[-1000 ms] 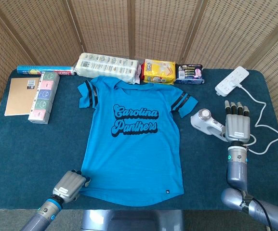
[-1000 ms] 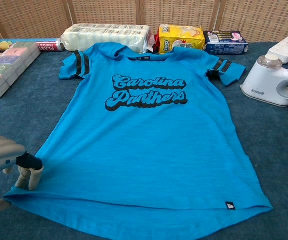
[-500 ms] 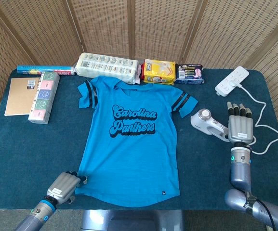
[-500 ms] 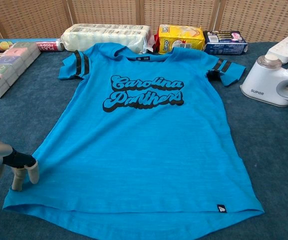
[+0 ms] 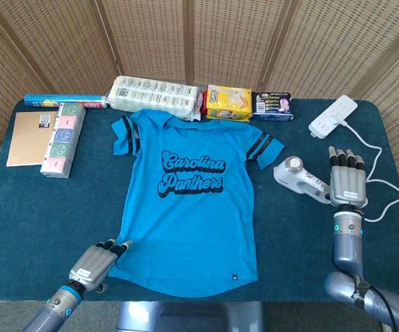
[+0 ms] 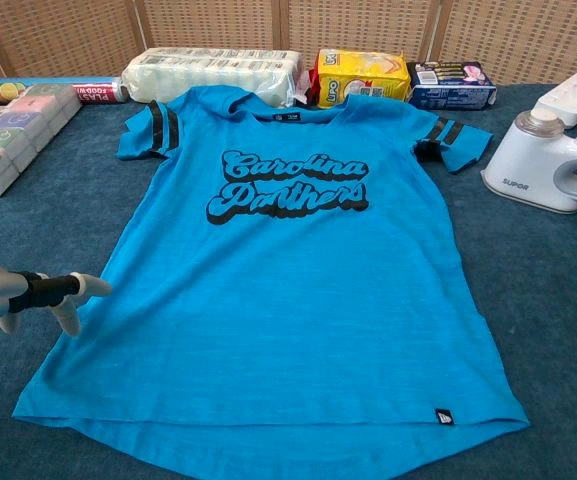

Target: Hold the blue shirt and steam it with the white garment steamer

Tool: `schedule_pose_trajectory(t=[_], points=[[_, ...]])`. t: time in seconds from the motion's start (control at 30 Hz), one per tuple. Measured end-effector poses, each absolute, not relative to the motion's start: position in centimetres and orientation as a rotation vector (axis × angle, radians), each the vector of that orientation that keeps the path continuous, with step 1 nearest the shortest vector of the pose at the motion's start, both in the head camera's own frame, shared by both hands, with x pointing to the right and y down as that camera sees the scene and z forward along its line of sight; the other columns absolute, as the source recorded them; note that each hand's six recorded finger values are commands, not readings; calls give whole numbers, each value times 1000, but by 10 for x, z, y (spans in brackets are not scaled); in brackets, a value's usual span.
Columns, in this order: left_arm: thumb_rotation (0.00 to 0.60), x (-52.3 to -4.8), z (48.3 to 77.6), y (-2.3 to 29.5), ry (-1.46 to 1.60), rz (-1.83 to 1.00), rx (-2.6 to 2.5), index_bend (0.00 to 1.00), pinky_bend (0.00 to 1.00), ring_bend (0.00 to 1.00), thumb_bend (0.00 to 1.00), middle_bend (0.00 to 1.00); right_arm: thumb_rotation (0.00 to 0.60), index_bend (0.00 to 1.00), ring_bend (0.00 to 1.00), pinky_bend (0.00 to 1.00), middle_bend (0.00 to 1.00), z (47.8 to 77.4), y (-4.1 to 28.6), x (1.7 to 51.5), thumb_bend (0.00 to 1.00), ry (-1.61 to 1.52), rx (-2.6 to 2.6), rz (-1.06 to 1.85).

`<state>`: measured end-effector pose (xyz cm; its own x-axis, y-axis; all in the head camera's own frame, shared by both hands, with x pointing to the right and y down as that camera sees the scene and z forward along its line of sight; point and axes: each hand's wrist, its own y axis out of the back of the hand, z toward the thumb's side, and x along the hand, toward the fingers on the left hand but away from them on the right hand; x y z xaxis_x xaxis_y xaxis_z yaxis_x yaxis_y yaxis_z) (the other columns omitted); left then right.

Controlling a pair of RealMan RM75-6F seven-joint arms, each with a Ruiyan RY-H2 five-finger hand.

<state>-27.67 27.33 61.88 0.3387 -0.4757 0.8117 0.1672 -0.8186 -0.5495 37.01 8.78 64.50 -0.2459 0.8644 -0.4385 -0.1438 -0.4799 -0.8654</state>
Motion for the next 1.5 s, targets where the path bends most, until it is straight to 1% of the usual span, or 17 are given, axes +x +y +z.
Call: schedule_pose_trajectory(t=[0.23,0.33,0.47,0.63,0.73,0.97,1.17,1.37,1.5], points=[[600,-294,606,259,433,-1515,-2012,7,292,146,110,251,600,0,86,105,130,641,89,370,377,-961,-1302,1781],[600,-307,600,253,524,-1522,-1994,7,292,146,110,252,600,0,101,149,145,638,89,371,378,-982,-1308,1756],[600,-338,591,244,678,-1546,-1938,22,292,146,110,252,600,8,135,205,176,635,91,375,378,-1017,-1318,1719],[600,-381,578,236,835,-1593,-1842,96,292,146,110,251,600,85,187,246,221,629,97,385,377,-1066,-1331,1675],[600,-405,573,235,903,-1619,-1789,118,292,150,110,253,600,139,222,266,254,624,105,393,377,-1096,-1341,1652],[600,-461,560,244,1029,-1676,-1639,184,292,182,110,284,600,198,250,270,304,613,136,414,377,-1129,-1345,1646],[600,-493,553,256,1067,-1715,-1532,217,292,190,111,298,600,240,257,272,336,604,158,428,376,-1139,-1323,1652],[600,-508,551,269,1104,-1751,-1489,235,292,191,117,301,600,252,263,274,350,597,183,438,375,-1137,-1301,1679],[600,-507,552,268,1118,-1716,-1498,259,291,195,120,312,600,265,263,274,358,592,191,441,374,-1137,-1300,1686]])
